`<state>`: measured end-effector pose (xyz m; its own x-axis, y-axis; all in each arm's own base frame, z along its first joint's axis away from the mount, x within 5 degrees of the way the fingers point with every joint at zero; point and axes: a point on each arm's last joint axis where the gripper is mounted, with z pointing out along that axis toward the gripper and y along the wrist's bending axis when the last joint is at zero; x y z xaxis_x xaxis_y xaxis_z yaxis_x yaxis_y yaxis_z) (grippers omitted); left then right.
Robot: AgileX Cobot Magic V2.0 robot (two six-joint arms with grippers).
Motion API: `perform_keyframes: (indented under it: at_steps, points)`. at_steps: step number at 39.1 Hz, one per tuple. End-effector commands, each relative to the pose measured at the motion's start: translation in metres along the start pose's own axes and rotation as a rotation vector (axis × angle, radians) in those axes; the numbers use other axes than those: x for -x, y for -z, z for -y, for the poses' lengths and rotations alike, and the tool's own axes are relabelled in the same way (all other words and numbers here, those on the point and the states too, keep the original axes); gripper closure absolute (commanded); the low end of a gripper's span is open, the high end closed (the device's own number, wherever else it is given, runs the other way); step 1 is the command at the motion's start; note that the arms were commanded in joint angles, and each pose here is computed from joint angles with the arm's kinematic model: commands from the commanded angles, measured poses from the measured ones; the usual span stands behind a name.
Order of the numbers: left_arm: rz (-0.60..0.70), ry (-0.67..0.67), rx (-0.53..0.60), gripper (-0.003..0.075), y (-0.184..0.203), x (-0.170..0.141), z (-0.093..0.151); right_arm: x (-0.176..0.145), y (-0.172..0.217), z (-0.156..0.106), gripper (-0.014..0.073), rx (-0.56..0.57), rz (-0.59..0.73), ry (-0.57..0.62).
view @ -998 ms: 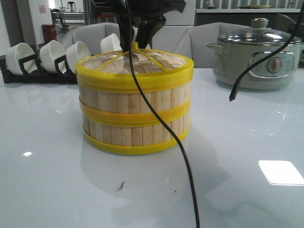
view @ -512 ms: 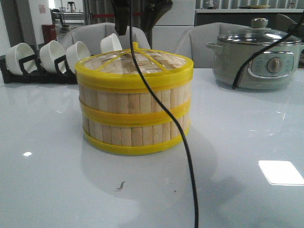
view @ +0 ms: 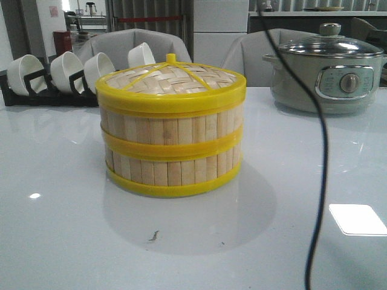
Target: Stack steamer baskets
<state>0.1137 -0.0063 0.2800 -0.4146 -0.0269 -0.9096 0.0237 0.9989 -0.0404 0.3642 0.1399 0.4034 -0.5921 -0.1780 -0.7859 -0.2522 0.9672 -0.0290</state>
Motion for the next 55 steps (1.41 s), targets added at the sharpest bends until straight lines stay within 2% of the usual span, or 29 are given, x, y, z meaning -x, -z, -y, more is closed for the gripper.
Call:
perform_keyframes:
  at_steps: [1,9,15,22,29,37,48,51,55]
  points:
    - [0.113,0.01,-0.026,0.0629,0.004,0.017,0.003,0.0,0.056,0.026,0.0151,-0.03,0.22,-0.008]
    - [0.113,0.01,-0.026,0.0629,0.004,0.017,0.003,-0.065,0.098,0.059,0.0151,-0.088,0.369,-0.048]
    - [0.113,0.01,-0.026,0.0629,0.004,0.017,0.003,-0.127,0.124,0.076,0.0151,-0.153,0.479,-0.077]
    - [0.113,0.01,-0.026,0.0629,0.004,0.017,0.003,-0.192,0.14,0.081,0.0151,-0.224,0.581,-0.098]
    - [0.113,0.01,-0.026,0.0629,0.004,0.017,0.003,-0.237,0.144,0.078,0.0151,-0.262,0.64,-0.105]
    - [0.113,0.01,-0.026,0.0629,0.004,0.017,0.003,-0.268,0.138,0.072,0.0151,-0.255,0.636,-0.104]
    - [0.113,0.01,-0.026,0.0629,0.004,0.017,0.003,-0.268,0.144,0.07,0.0155,-0.249,0.711,-0.091]
    - [0.113,0.01,-0.026,0.0629,0.004,0.017,0.003,-0.268,0.144,0.07,0.0204,-0.249,0.71,-0.091]
    - [0.113,0.01,-0.026,0.0629,0.004,0.017,0.003,-0.268,0.144,0.07,0.0364,-0.25,0.708,-0.092]
